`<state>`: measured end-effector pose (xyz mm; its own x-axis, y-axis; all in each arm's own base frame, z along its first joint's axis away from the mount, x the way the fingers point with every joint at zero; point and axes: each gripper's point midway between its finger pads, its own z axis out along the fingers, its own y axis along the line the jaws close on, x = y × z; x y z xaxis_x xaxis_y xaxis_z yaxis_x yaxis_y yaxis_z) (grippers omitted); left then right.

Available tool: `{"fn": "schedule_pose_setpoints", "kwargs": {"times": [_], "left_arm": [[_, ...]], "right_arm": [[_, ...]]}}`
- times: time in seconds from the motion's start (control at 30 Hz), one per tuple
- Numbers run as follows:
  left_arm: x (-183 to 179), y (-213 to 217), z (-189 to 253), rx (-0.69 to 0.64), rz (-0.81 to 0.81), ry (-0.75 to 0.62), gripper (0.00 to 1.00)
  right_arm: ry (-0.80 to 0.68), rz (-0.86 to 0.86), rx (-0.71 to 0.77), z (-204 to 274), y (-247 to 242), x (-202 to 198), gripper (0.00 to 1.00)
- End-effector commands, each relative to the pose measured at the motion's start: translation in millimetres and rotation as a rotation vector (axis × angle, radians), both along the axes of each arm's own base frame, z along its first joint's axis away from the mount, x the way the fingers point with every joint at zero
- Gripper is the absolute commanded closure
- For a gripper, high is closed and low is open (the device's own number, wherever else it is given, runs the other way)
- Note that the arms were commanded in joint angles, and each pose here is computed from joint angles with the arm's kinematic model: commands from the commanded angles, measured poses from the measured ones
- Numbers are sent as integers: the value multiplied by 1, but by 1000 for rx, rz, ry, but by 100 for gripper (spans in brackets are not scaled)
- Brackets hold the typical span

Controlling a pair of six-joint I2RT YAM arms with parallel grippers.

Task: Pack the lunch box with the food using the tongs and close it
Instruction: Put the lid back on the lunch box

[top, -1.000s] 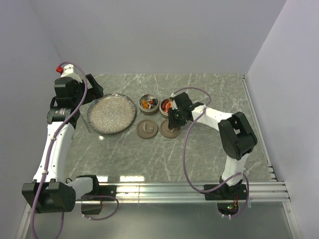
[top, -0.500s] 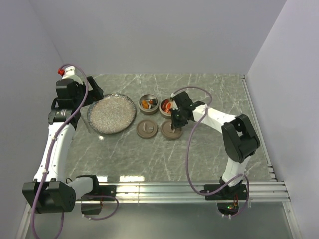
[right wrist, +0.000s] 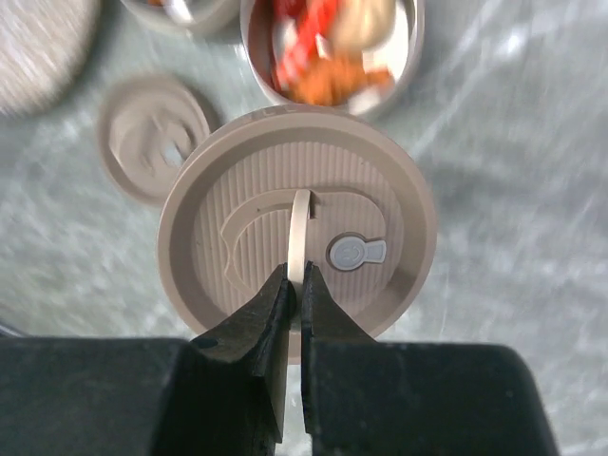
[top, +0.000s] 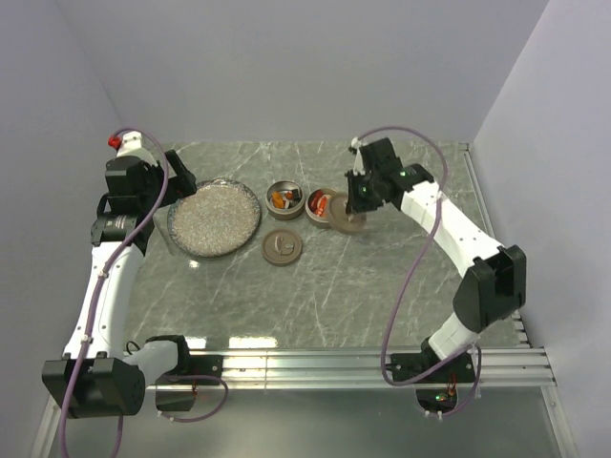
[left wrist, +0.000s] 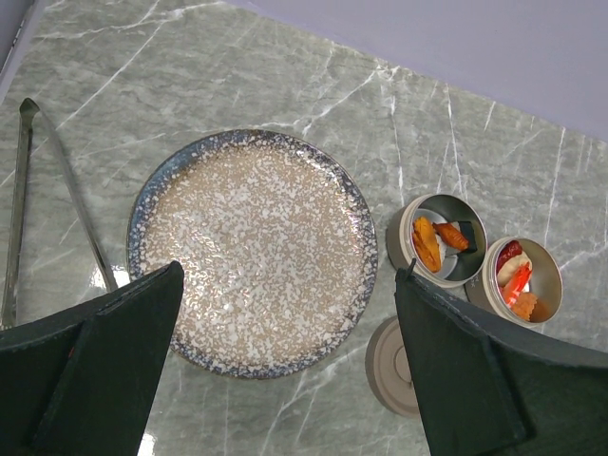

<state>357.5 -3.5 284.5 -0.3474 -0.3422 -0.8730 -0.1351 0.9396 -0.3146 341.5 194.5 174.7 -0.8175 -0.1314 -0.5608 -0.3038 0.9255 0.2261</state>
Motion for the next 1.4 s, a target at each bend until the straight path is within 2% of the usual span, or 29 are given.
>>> {"fn": "schedule_pose_setpoints", "kwargs": {"times": [0.0, 0.17, 0.47, 0.73, 1.37], "left_arm": [[0, -2, 15, 7, -13, -49, 0], [-6, 2, 20, 31, 1, -52, 0], [-17, 5, 20, 40, 14, -42, 1], [-17, 9, 21, 50, 36, -36, 1], [-17, 7, 17, 41, 30, -28, 1]], "right_arm": [[-5, 13, 5, 10, 10, 28, 100], [36, 1, -10, -10, 28, 73, 100], [51, -15, -87, -47, 31, 109, 100], [69, -4, -103, -60, 34, 118, 100], [109, 25, -126, -83, 48, 107, 100]]}}
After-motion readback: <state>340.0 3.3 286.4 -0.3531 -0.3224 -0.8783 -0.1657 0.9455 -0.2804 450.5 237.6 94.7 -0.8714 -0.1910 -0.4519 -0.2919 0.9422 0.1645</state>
